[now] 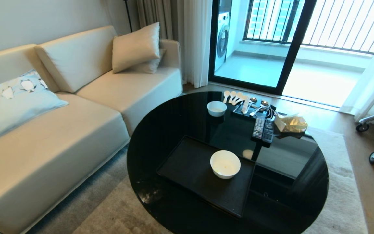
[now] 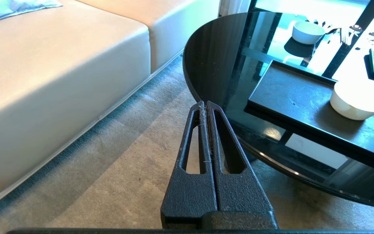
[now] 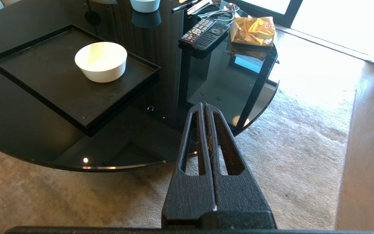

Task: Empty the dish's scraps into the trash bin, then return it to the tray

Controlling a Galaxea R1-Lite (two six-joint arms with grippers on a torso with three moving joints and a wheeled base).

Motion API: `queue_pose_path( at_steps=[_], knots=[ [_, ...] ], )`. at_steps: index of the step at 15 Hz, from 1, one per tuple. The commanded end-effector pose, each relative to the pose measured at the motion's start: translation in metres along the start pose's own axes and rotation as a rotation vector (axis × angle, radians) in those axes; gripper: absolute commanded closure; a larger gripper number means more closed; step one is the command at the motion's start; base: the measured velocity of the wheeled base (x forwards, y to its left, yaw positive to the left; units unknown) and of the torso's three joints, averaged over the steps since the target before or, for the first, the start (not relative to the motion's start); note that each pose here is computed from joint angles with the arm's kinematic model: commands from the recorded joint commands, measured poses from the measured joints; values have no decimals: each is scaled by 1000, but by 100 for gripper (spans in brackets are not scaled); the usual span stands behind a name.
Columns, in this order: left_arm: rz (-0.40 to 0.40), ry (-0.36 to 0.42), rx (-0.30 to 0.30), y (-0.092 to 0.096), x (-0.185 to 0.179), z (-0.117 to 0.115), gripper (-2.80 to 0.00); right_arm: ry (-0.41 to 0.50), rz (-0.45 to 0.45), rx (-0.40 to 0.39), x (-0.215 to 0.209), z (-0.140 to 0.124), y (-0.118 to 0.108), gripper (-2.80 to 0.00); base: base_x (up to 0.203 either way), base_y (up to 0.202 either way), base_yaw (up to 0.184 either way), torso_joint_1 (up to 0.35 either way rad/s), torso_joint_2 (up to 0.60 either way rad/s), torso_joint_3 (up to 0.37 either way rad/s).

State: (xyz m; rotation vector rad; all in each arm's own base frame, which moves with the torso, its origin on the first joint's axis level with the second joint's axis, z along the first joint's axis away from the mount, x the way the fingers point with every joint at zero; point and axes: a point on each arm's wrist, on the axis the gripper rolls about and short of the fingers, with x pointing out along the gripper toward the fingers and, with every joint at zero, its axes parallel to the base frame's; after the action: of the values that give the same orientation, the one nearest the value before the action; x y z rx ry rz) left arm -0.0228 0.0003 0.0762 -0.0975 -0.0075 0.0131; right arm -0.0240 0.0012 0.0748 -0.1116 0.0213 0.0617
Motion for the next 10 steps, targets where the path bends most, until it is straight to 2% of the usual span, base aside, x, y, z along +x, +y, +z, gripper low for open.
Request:
queue_pose_path(
  at_steps=[1, 10],
  knots=[
    [0, -1, -1, 0, 0, 0, 0, 3, 1, -1, 0, 0, 0, 0, 0, 0, 0, 0, 0, 0],
    [0, -1, -1, 0, 0, 0, 0, 3, 1, 1, 0, 0, 0, 0, 0, 0, 0, 0, 0, 0]
  ],
)
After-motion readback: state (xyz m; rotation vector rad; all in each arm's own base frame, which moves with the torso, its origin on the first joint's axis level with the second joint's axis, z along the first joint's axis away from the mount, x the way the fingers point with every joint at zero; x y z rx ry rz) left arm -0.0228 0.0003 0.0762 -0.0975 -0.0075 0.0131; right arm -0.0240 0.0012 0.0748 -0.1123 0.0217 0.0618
